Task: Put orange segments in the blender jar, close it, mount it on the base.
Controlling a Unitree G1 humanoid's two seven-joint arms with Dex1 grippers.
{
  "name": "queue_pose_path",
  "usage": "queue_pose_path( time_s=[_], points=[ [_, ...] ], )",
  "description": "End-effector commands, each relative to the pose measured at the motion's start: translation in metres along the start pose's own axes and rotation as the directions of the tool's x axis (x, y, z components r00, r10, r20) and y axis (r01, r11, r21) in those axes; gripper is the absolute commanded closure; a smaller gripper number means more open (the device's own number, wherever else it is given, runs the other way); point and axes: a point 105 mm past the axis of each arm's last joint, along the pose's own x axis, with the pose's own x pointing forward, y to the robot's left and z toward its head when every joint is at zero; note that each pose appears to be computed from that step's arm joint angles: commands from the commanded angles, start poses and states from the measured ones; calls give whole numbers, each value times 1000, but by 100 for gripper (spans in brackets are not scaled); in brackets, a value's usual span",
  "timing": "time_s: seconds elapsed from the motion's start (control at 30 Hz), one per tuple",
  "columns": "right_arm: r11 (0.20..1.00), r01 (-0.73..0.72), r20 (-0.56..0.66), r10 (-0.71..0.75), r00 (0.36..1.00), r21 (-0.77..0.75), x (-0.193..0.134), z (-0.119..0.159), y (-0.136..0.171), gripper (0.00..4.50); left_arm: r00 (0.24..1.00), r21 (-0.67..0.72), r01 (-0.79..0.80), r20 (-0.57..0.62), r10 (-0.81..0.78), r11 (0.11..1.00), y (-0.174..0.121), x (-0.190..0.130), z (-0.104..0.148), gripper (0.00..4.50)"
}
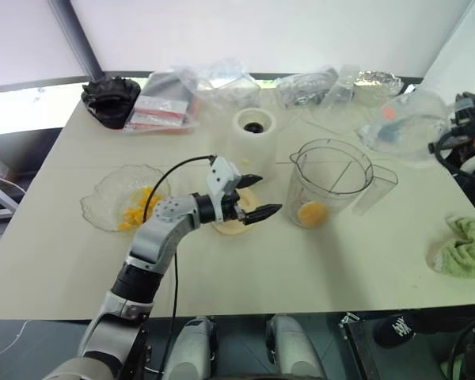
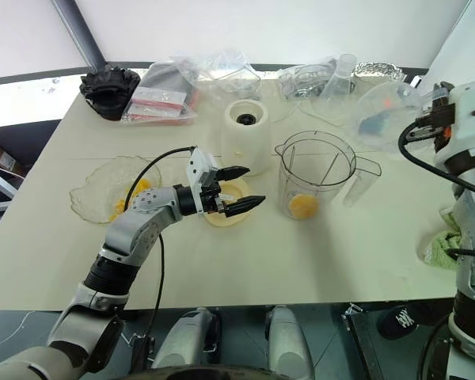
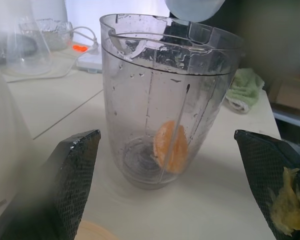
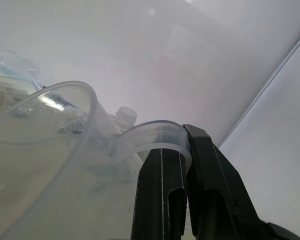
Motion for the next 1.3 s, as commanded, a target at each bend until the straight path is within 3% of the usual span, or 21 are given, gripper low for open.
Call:
queue_pose_path(
  time_s=[0.03, 0.73, 1.0, 1.1, 1.3],
  points=[
    [997, 22, 108, -14, 994, -70, -4, 28, -6, 446, 1000, 33, 5, 24, -6, 999, -1, 0, 9, 0],
    [978, -36, 105, 59, 993, -207, -6, 19, 4, 446, 1000, 26, 7, 21, -7, 1000, -2, 0, 6, 0],
    [981, -29, 98, 48, 994, -192, -8, 15, 3, 446, 1000, 27, 8, 18, -8, 1000, -1, 0, 6, 0],
    [995, 10, 83, -2, 997, -101, -7, 12, -3, 446, 1000, 27, 8, 17, -9, 1000, -1, 0, 5, 0],
    [962, 125, -45, -117, 992, 244, -4, -4, -16, 446, 1000, 28, 12, 12, -12, 1000, 0, 0, 4, 0]
  ],
)
